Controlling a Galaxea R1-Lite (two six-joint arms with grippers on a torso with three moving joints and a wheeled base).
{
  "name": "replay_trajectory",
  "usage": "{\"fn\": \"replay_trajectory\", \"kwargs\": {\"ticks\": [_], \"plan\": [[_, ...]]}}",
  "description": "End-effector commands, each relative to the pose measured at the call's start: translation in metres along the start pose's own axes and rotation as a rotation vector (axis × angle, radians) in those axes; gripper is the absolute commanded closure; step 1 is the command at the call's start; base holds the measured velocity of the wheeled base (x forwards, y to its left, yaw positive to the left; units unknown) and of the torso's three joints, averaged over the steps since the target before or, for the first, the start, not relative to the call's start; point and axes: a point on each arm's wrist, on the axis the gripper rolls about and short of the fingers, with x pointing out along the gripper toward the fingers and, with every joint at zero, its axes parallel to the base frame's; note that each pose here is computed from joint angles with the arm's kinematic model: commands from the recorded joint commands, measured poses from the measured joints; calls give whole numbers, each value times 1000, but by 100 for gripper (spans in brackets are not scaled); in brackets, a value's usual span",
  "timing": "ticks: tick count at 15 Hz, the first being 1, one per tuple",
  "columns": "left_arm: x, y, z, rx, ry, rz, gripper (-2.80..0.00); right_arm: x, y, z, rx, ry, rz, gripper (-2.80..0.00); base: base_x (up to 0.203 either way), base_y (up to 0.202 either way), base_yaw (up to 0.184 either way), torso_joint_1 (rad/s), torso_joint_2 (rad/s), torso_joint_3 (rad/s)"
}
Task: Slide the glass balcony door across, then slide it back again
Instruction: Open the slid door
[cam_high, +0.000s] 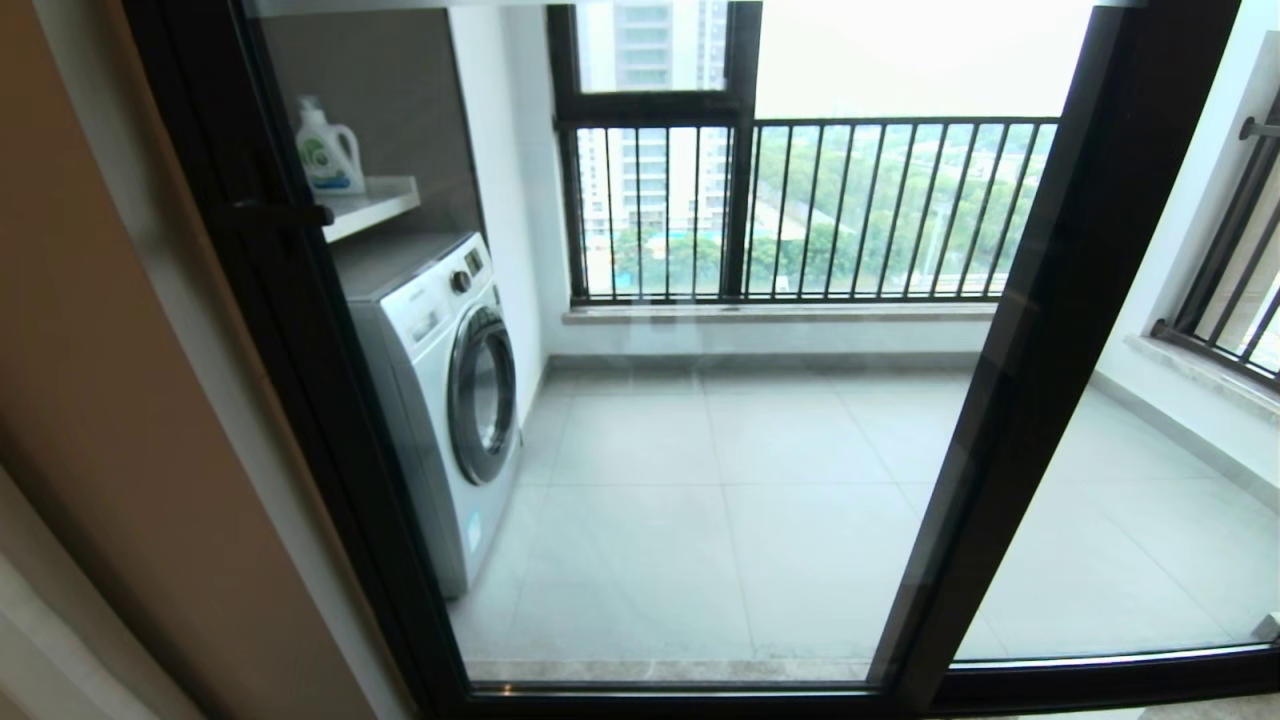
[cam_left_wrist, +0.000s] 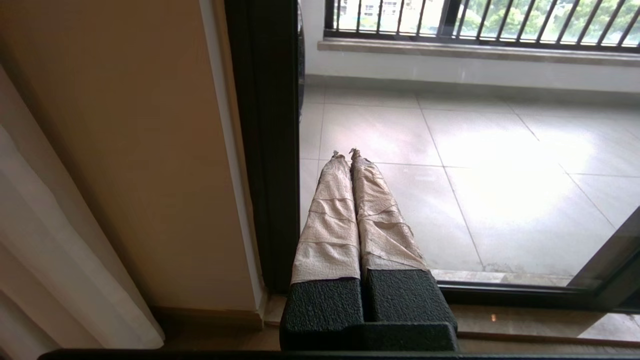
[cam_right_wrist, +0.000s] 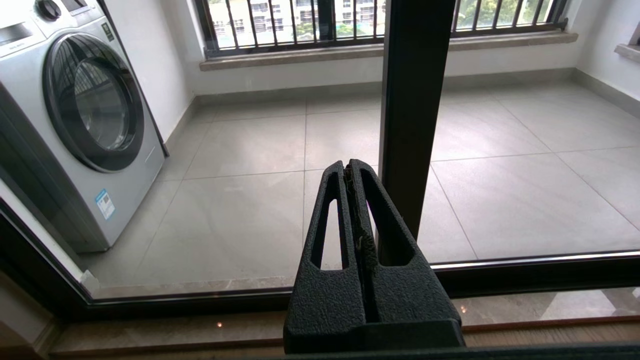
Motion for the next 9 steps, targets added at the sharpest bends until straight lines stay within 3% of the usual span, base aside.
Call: {"fn": "replay_trajectory", "kwargs": {"ticks": [1, 9], "plan": [[0, 0, 0, -1, 3, 1, 0, 1, 0, -3, -1, 12, -1, 0, 0, 0, 0, 0, 0, 0], [0, 0, 0, 20, 3, 1, 0, 1, 0, -3, 0, 12, 1, 0, 0, 0, 0, 0, 0, 0]]}}
